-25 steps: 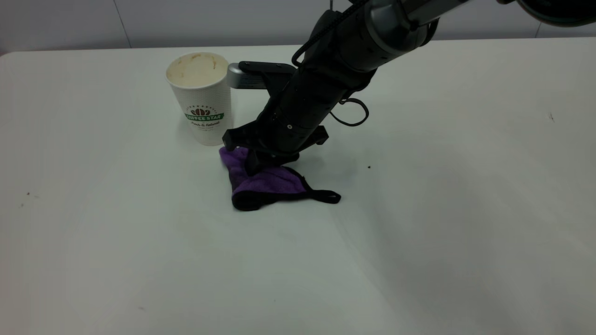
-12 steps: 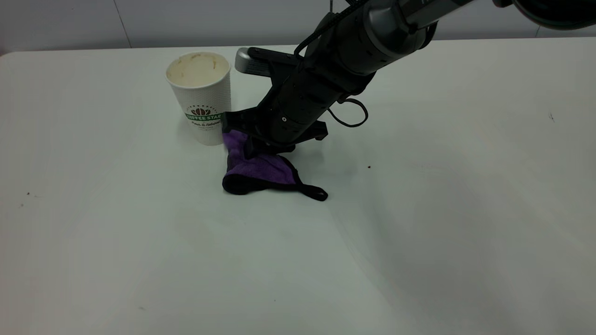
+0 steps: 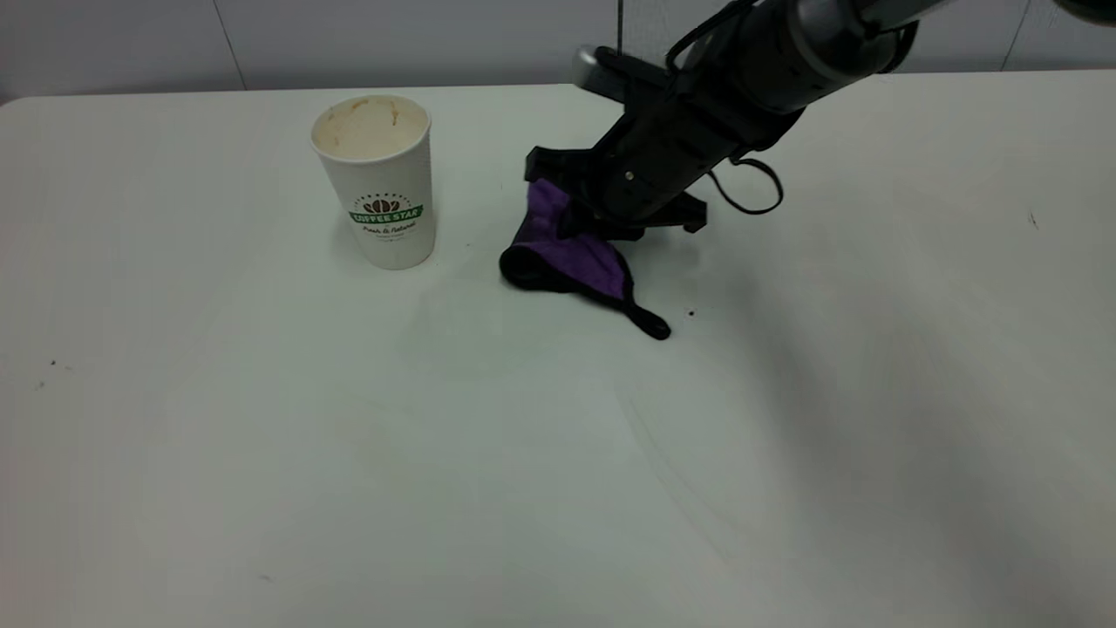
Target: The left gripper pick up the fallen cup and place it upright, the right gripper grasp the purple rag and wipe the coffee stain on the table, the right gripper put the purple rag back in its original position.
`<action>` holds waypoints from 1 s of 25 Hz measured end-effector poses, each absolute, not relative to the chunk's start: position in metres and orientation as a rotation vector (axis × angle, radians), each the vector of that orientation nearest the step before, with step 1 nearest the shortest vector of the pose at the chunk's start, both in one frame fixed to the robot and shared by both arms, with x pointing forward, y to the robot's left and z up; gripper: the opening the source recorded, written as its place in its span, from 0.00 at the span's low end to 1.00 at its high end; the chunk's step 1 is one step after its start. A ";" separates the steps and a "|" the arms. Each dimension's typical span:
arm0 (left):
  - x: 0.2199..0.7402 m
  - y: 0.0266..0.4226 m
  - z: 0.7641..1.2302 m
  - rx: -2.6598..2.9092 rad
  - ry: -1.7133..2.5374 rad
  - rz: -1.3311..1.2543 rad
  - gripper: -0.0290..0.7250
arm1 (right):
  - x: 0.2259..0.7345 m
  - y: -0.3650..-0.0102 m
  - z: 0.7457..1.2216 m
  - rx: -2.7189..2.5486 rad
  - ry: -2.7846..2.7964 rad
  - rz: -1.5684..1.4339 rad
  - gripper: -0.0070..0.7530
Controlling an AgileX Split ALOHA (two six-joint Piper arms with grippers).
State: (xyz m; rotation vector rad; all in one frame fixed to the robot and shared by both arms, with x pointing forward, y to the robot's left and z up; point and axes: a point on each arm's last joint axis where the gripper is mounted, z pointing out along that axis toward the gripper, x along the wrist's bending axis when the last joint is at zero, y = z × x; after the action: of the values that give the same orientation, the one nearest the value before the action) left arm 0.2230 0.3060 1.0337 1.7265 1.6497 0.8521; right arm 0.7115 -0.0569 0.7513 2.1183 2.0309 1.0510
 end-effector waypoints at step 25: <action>0.223 0.306 1.034 1.726 1.649 0.853 0.36 | 0.708 -0.226 0.990 1.685 2.480 0.553 0.97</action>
State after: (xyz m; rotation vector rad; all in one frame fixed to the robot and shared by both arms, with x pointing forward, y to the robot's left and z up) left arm 0.2230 0.3060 1.0337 1.7260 1.6491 0.8527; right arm 0.7077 -0.2263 0.9897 1.6855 2.4803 0.5526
